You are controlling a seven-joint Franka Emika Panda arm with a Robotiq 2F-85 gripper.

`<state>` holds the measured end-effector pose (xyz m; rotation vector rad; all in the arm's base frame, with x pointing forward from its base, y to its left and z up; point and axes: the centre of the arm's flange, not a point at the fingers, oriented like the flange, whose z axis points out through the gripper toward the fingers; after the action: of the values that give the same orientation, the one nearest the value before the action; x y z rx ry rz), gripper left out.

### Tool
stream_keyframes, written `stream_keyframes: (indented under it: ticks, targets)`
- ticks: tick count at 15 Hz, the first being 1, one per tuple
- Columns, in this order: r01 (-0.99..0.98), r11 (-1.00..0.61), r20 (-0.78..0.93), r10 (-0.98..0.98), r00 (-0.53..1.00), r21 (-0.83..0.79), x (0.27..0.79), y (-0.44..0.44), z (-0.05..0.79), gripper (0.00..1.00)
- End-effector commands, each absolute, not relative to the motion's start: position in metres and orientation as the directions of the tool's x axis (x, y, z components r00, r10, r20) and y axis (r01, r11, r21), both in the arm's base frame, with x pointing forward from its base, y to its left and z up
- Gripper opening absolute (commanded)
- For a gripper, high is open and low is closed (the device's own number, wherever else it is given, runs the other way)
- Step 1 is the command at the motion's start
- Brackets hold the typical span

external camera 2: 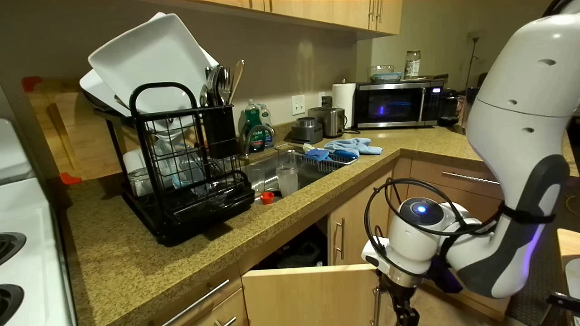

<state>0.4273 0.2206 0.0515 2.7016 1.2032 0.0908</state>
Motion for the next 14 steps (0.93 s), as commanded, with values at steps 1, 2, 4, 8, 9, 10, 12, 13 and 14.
stream_keyframes:
  ticks: [1, 2, 4, 8, 9, 10, 12, 13, 14]
  targets:
    - [0.794, -0.6, -0.025, 0.796, 0.604, 0.098, 0.372, 0.279, 0.034, 1.0]
    - [0.81, -0.582, -0.025, 0.811, 0.584, 0.073, 0.358, 0.294, 0.029, 1.0]
    - [0.833, -0.552, -0.027, 0.833, 0.553, 0.03, 0.332, 0.319, 0.022, 1.0]
    - [0.853, -0.523, -0.011, 0.852, 0.523, 0.012, 0.304, 0.344, 0.019, 1.0]
    - [0.849, -0.528, -0.002, 0.849, 0.529, 0.022, 0.308, 0.342, 0.02, 1.0]
    - [0.838, -0.544, 0.003, 0.839, 0.545, 0.043, 0.32, 0.334, 0.019, 1.0]
    - [0.807, -0.583, 0.003, 0.81, 0.586, 0.096, 0.348, 0.306, 0.018, 1.0]
    - [0.786, -0.606, 0.001, 0.792, 0.611, 0.122, 0.364, 0.289, 0.018, 1.0]
    - [0.759, -0.636, -0.002, 0.766, 0.643, 0.142, 0.382, 0.269, 0.017, 1.0]
